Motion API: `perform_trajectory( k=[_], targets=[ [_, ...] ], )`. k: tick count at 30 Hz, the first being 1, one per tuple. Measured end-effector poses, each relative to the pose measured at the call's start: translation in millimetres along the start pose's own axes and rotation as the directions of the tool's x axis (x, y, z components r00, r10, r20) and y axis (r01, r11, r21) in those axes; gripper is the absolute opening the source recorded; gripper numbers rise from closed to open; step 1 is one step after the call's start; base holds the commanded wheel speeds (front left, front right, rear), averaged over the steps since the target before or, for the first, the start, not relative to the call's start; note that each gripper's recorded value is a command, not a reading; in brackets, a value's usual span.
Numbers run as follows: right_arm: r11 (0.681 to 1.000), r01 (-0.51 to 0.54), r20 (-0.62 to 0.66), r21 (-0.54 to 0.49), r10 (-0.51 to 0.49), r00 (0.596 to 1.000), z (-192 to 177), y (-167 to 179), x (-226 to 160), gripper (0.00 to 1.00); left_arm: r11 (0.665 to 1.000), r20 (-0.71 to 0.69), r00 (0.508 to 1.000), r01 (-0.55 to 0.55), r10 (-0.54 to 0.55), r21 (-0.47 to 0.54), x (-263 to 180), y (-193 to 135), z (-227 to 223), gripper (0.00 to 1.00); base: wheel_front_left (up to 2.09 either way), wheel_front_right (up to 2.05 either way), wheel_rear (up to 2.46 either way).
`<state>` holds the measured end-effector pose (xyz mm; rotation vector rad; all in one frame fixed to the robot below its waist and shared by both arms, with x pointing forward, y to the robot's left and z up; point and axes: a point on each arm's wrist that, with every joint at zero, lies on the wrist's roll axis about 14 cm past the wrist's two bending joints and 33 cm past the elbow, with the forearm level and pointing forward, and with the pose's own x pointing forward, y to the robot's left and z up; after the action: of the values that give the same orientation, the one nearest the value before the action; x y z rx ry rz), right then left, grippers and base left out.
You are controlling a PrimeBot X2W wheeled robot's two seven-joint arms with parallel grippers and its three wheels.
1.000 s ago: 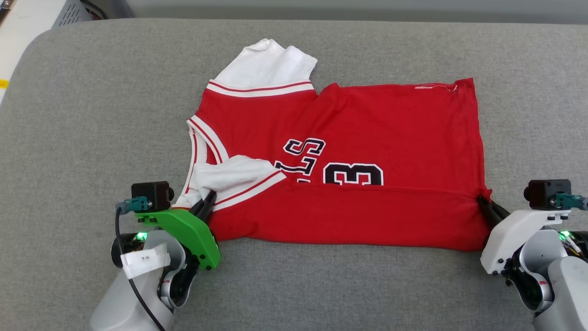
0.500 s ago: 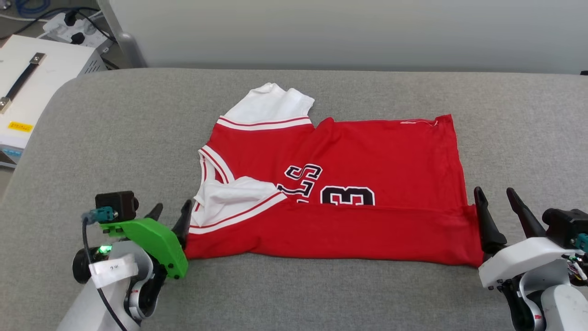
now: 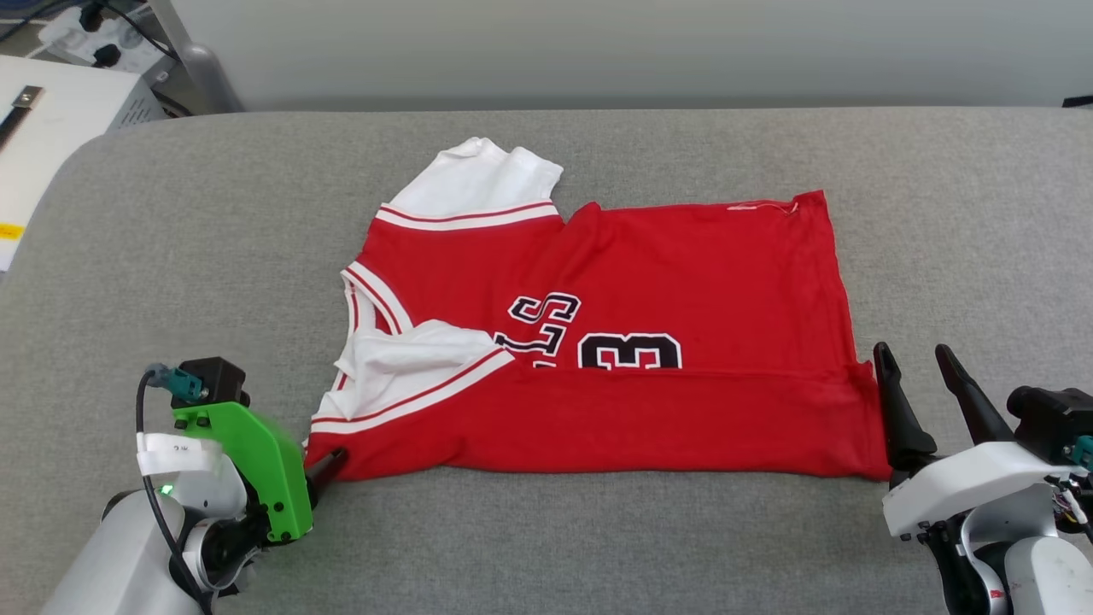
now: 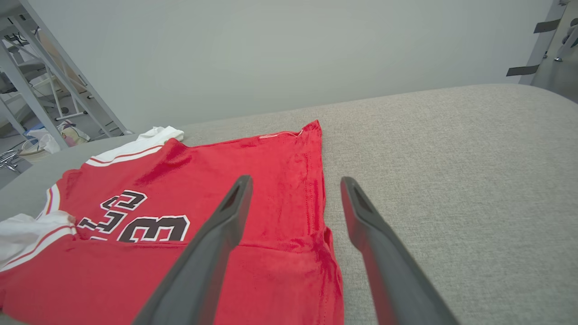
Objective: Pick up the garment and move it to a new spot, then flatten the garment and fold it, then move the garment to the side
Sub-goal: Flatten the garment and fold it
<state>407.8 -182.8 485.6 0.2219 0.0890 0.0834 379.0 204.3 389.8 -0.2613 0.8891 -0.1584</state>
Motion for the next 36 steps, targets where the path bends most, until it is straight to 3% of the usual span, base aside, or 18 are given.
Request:
perform_trajectory(
  k=[7,8,9,11,12,17,21,23,24,25,36],
  targets=[
    [0.998,0.057,-0.055,0.007,-0.057,0.997,-16.8,-18.5,-0.7,1.00,0.999,-0.088,0.995,0.047,-0.046,0.011,25.8,-11.3,-5.5,1.00,0.00,0.00,0.00],
    [0.998,0.066,-0.061,0.006,-0.065,0.996,-18.5,-21.6,-1.3,1.00,0.999,-0.105,0.993,0.054,-0.054,0.005,29.1,-13.6,-7.3,0.94,0.00,0.00,0.00],
    [0.997,0.073,-0.068,0.007,-0.073,0.995,-20.3,-24.3,-1.9,1.00,0.998,-0.120,0.991,0.059,-0.058,0.003,31.6,-14.1,-8.5,0.64,0.00,0.00,0.00],
    [0.996,0.088,-0.082,0.011,-0.086,0.993,-23.3,-29.3,-3.0,1.00,0.998,-0.141,0.988,0.062,-0.061,0.005,35.7,-14.3,-11.2,0.32,0.00,0.00,0.00],
    [0.996,0.093,-0.094,0.011,-0.092,0.991,-25.3,-32.1,-3.3,1.00,0.998,-0.151,0.986,0.063,-0.063,0.001,37.5,-14.3,-12.2,0.00,0.00,0.00,0.00],
    [0.993,0.115,-0.178,0.025,-0.108,0.978,-34.5,-44.4,-5.0,1.00,0.996,-0.151,0.984,0.094,-0.091,0.011,40.6,-22.5,-11.2,0.00,0.00,0.00,0.00],
    [0.992,0.127,-0.306,0.025,-0.114,0.945,-46.0,-56.0,-10.6,1.00,0.994,-0.095,0.990,0.103,-0.101,0.020,35.6,-26.4,-3.9,0.00,0.00,0.00,0.00],
    [0.992,0.120,-0.399,0.026,-0.100,0.911,-55.5,-56.8,-15.7,1.00,0.994,-0.067,0.993,0.105,-0.102,0.038,30.6,-28.3,-1.9,0.00,0.00,0.00,0.00],
    [0.996,0.084,-0.504,0.023,-0.061,0.861,-64.2,-51.1,-21.2,1.00,0.991,-0.030,0.993,0.115,-0.114,0.061,21.6,-34.5,-0.3,0.00,0.00,0.00,0.00],
    [0.998,0.061,-0.534,0.009,-0.047,0.844,-66.2,-47.5,-22.0,1.00,0.991,-0.016,0.993,0.115,-0.114,0.069,17.9,-35.4,1.0,0.00,0.00,0.00,0.00],
    [0.994,-0.105,-0.711,-0.008,0.068,0.700,-93.1,-10.4,-3.5,1.00,0.988,0.087,0.988,0.120,-0.128,0.099,-4.0,-44.2,23.4,0.00,0.00,0.00,0.00]
  ],
)
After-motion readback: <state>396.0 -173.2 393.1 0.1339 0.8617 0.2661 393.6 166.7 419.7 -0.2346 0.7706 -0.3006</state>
